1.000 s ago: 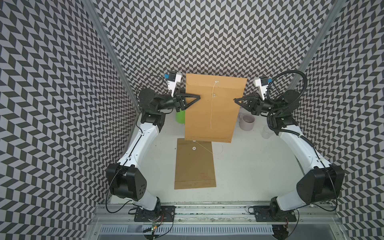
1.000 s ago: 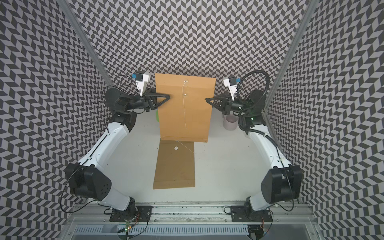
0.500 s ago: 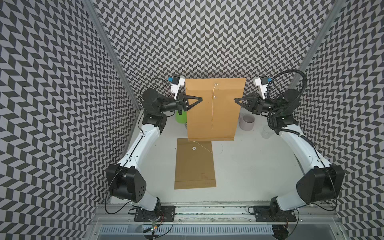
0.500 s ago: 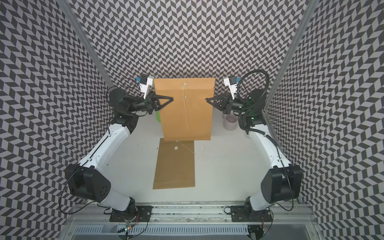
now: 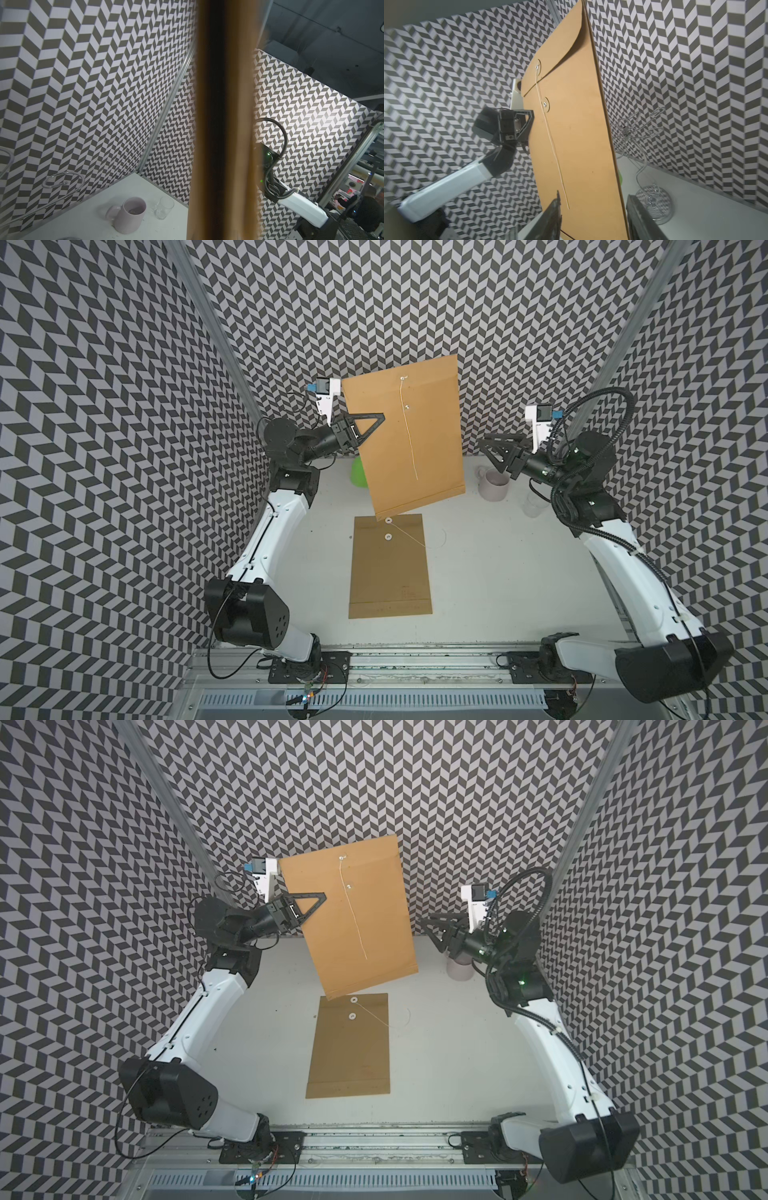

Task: Close the mouth of the file bag
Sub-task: Adjust the file bag, then close the file bag.

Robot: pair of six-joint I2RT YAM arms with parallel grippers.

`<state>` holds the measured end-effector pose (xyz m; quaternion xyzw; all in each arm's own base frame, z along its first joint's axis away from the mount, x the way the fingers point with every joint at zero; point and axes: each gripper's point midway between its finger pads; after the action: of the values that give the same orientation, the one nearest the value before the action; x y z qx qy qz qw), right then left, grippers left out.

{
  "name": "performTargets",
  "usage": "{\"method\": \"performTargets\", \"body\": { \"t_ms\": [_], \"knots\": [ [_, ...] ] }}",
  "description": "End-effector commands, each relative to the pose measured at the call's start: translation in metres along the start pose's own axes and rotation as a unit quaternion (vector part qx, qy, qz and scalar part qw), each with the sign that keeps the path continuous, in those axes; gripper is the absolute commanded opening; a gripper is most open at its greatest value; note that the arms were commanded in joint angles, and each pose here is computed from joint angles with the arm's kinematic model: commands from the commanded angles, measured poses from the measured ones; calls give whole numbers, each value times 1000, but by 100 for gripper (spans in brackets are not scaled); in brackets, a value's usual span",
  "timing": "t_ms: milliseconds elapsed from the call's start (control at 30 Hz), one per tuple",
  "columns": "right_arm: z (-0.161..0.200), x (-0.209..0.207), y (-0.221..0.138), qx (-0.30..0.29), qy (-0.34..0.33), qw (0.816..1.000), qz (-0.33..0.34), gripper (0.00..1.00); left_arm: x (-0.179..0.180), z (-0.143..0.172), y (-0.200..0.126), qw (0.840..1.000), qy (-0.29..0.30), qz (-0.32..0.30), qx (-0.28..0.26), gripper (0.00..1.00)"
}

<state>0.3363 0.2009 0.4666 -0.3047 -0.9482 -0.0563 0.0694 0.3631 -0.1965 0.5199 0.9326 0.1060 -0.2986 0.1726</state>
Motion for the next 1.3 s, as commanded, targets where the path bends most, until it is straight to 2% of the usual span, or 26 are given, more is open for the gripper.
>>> {"method": "performTargets", "body": {
  "t_ms": [0, 167, 300, 600, 1267],
  "knots": [
    [22, 12, 12, 18, -47, 996, 72, 48, -20, -20, -1, 999, 6, 9, -39, 0],
    [35, 45, 38, -11, -38, 998, 47, 45, -24, -18, 5, 999, 1, 15, -37, 0],
    [45, 57, 55, -17, -26, 999, 19, 42, -27, -14, 14, 999, -10, 21, -36, 0],
    [57, 54, 68, -14, -35, 999, 20, 39, -33, -5, 32, 999, -20, 37, -23, 0],
    [63, 38, 86, -32, -43, 996, 68, 35, -49, 8, 53, 998, -22, 62, 2, 0]
  ]
}}
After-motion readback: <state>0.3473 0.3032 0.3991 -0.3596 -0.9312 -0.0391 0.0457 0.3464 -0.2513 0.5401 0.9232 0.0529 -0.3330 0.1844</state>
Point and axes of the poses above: each gripper's point midway between its finger pads, its own y axis out along the fingers, its own x axis along the line the jaws close on, z = x × y, and after that the axes turned 10 degrees about -y, right-handed
